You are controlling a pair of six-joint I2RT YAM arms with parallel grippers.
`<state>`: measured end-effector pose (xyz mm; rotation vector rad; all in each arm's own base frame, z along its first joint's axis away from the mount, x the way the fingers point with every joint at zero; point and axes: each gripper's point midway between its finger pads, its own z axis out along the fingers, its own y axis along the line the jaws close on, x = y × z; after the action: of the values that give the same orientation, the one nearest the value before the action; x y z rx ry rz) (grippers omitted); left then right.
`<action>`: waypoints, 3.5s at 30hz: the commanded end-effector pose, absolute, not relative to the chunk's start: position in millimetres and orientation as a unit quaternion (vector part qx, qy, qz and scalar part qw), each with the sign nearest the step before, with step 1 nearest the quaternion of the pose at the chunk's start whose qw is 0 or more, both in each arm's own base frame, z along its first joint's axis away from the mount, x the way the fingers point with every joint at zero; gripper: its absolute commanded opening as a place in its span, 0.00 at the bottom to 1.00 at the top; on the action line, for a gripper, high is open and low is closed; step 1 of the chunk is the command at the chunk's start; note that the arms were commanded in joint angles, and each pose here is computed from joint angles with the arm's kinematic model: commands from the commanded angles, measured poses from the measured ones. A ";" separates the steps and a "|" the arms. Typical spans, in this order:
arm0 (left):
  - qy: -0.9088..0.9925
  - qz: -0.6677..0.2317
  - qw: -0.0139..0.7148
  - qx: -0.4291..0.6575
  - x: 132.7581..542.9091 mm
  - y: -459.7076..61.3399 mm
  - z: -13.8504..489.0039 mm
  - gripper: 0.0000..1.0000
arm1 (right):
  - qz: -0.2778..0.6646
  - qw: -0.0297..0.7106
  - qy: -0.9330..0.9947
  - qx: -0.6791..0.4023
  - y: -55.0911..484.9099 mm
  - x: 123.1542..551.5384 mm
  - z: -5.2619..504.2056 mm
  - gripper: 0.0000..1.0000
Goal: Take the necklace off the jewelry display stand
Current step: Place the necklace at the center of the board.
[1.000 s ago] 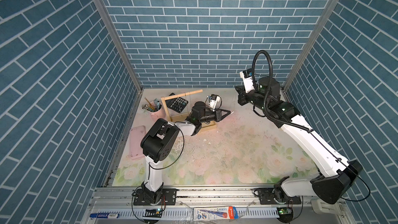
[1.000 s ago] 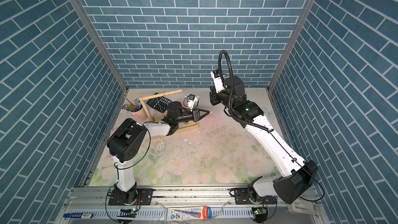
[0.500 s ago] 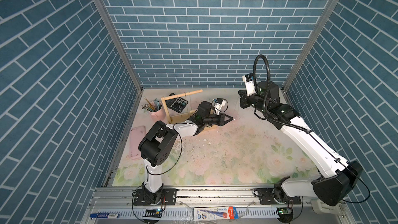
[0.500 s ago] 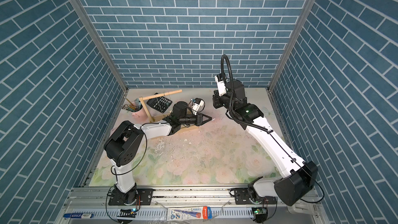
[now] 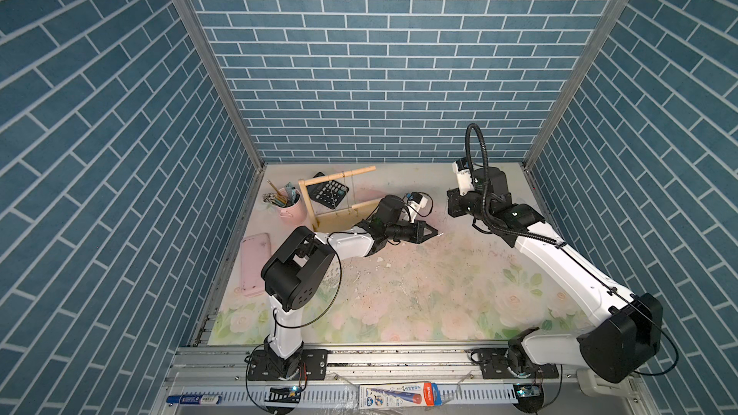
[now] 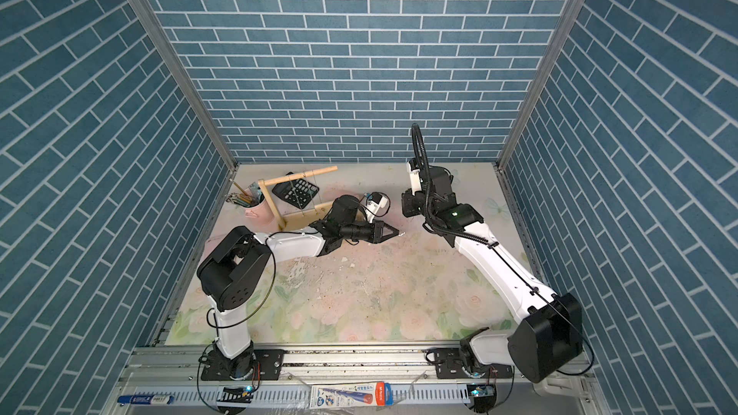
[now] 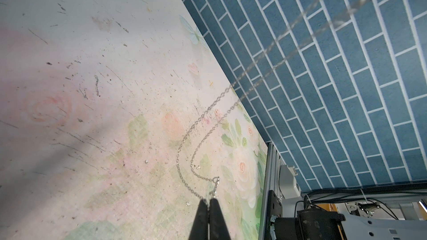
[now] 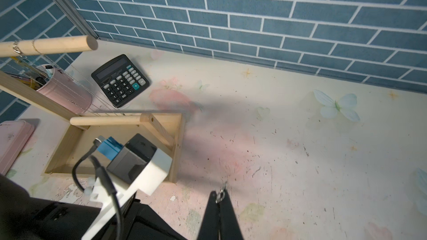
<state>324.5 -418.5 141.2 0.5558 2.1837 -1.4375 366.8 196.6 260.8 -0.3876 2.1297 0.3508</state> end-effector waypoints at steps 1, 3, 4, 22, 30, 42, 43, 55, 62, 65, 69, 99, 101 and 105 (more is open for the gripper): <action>0.814 -0.506 0.213 0.192 320.9 -419.2 117.8 0.00 | 0.155 0.461 0.863 -0.138 192.8 368.0 262.4 0.00; 0.824 -0.491 0.207 0.191 319.9 -419.2 110.1 0.00 | 0.155 0.455 0.867 -0.133 190.6 369.1 254.7 0.00; 0.830 -0.482 0.204 0.193 318.5 -419.3 105.7 0.00 | 0.155 0.451 0.869 -0.129 189.0 369.5 250.2 0.00; 0.869 -0.426 0.175 0.179 314.7 -426.7 59.8 0.00 | 0.164 0.397 0.898 -0.096 179.5 391.5 190.9 0.00; 0.877 -0.414 0.172 0.171 317.3 -427.6 48.9 0.00 | 0.179 0.370 0.907 -0.088 182.9 402.0 166.7 0.00; 0.887 -0.400 0.160 0.167 316.3 -429.6 34.0 0.00 | 0.183 0.341 0.919 -0.078 182.6 421.9 137.3 0.00; 0.887 -0.400 0.158 0.167 316.1 -429.8 32.9 0.00 | 0.183 0.339 0.920 -0.078 182.5 423.8 135.3 0.00; 0.891 -0.395 0.154 0.161 311.6 -432.5 27.1 0.00 | 0.189 0.326 0.923 -0.081 187.9 437.4 122.9 0.00; 0.896 -0.390 0.158 0.141 312.0 -431.7 20.2 0.00 | 0.194 0.318 0.924 -0.085 191.7 443.4 117.6 0.00; 0.897 -0.391 0.159 0.136 311.2 -431.6 18.3 0.00 | 0.197 0.314 0.925 -0.086 193.4 445.7 116.1 0.00; 0.899 -0.386 0.157 0.134 311.3 -430.3 13.5 0.00 | 0.199 0.306 0.927 -0.086 195.2 446.8 111.3 0.00; 0.913 -0.349 0.154 0.148 312.4 -422.2 2.7 0.00 | 0.198 0.289 0.932 -0.093 198.1 452.9 91.2 0.00; 0.914 -0.344 0.153 0.150 312.6 -421.9 1.8 0.00 | 0.198 0.289 0.932 -0.093 198.5 452.9 91.4 0.00; 0.916 -0.338 0.152 0.154 313.4 -421.4 1.4 0.00 | 0.200 0.288 0.932 -0.093 198.8 452.6 90.7 0.00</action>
<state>319.8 -429.7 28.2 0.4167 2.5467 -1.0661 452.9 198.9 92.1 -0.2504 2.4850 0.5188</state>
